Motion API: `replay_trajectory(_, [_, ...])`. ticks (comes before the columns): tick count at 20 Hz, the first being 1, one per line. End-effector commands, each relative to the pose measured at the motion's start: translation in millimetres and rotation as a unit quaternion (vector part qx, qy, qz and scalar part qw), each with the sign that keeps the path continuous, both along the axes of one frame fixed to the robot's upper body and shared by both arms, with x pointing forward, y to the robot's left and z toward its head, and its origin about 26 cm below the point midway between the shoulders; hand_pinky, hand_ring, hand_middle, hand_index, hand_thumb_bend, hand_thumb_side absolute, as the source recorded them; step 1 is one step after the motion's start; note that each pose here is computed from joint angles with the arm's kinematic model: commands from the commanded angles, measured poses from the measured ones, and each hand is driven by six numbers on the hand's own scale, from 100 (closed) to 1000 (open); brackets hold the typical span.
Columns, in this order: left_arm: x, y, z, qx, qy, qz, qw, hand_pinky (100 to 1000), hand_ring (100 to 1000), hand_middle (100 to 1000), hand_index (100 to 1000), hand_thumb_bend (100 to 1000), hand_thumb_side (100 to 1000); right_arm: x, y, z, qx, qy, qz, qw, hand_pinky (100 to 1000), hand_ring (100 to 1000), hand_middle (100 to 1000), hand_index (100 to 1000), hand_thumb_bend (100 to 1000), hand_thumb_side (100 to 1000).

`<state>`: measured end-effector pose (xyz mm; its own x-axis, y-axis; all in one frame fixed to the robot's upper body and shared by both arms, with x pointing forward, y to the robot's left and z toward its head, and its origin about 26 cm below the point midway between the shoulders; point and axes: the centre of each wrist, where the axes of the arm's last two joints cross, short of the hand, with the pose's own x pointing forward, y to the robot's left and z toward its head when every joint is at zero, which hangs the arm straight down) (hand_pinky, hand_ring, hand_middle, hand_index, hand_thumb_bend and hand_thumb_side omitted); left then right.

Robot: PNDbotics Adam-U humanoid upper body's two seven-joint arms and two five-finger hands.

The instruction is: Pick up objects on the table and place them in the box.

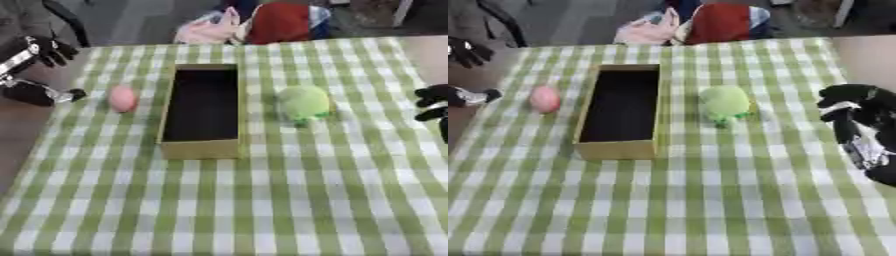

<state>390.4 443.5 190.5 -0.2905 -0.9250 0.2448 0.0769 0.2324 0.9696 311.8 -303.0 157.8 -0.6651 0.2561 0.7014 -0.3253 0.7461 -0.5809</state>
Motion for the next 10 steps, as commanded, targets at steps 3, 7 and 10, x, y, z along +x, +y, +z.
replay_trajectory(3, [16.8, 0.9, -2.9, 0.049, 0.031, -0.015, 0.998, 698, 706, 693, 824, 538, 274, 0.8, -1.4, 10.2, -0.008, -0.011, 0.007, 1.000, 703, 892, 681, 849, 100, 422])
replay_trajectory(7, [27.6, -2.6, -11.9, 0.061, 0.038, -0.005, 0.997, 691, 698, 684, 817, 519, 260, 1.0, -0.9, 10.2, -0.009, -0.010, 0.008, 1.000, 703, 892, 681, 849, 100, 422])
replay_trajectory(10, [32.2, -3.6, -18.5, 0.068, 0.035, 0.010, 0.997, 688, 695, 680, 814, 513, 249, 1.2, -0.4, 11.0, -0.009, -0.012, 0.010, 1.000, 704, 892, 681, 849, 100, 422])
